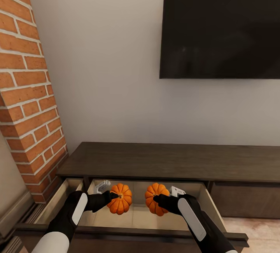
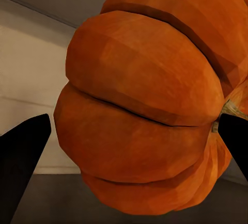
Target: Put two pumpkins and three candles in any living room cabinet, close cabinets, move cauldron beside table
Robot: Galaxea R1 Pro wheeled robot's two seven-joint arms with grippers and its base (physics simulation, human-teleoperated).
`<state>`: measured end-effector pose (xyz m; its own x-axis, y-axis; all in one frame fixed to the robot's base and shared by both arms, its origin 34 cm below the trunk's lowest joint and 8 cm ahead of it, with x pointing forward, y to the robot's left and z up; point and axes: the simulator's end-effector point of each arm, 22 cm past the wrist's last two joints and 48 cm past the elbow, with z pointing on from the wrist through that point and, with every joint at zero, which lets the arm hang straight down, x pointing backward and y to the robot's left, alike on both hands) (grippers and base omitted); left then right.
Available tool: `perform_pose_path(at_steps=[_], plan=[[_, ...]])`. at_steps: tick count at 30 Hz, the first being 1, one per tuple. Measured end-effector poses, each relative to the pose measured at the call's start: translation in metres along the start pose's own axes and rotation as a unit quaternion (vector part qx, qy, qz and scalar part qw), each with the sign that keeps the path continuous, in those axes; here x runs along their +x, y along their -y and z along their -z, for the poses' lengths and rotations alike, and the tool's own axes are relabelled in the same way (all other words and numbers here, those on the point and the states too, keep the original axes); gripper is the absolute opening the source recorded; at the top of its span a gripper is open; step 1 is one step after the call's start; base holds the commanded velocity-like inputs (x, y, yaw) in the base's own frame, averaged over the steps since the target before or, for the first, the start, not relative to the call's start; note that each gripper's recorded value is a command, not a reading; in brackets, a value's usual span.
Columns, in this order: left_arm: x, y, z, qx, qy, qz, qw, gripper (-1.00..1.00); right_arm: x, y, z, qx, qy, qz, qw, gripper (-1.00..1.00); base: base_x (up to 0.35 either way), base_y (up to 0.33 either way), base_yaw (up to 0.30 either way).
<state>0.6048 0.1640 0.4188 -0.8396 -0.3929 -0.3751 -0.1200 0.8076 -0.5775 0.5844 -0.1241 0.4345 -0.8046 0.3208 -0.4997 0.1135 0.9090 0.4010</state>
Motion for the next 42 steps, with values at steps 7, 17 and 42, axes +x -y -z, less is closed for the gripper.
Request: perform_pose_path(at_steps=[7, 17, 42], plan=[[0.003, -0.003, -0.003, -0.003, -0.004, 0.001, 1.0000, -1.00, 0.006, 0.007, -0.006, 0.008, -0.011, -0.002, 0.9999, -1.00, 0.000, 0.000, 0.000], [0.016, -0.022, -0.017, -0.024, -0.022, 0.008, 0.9995, -1.00, 0.020, 0.023, -0.025, 0.025, -0.032, -0.011, 0.9991, -1.00, 0.000, 0.000, 0.000], [0.034, -0.047, -0.047, -0.049, -0.031, 0.026, 0.9980, -1.00, 0.045, 0.030, -0.068, 0.045, -0.020, -0.026, 0.9985, -1.00, 0.000, 0.000, 0.000]])
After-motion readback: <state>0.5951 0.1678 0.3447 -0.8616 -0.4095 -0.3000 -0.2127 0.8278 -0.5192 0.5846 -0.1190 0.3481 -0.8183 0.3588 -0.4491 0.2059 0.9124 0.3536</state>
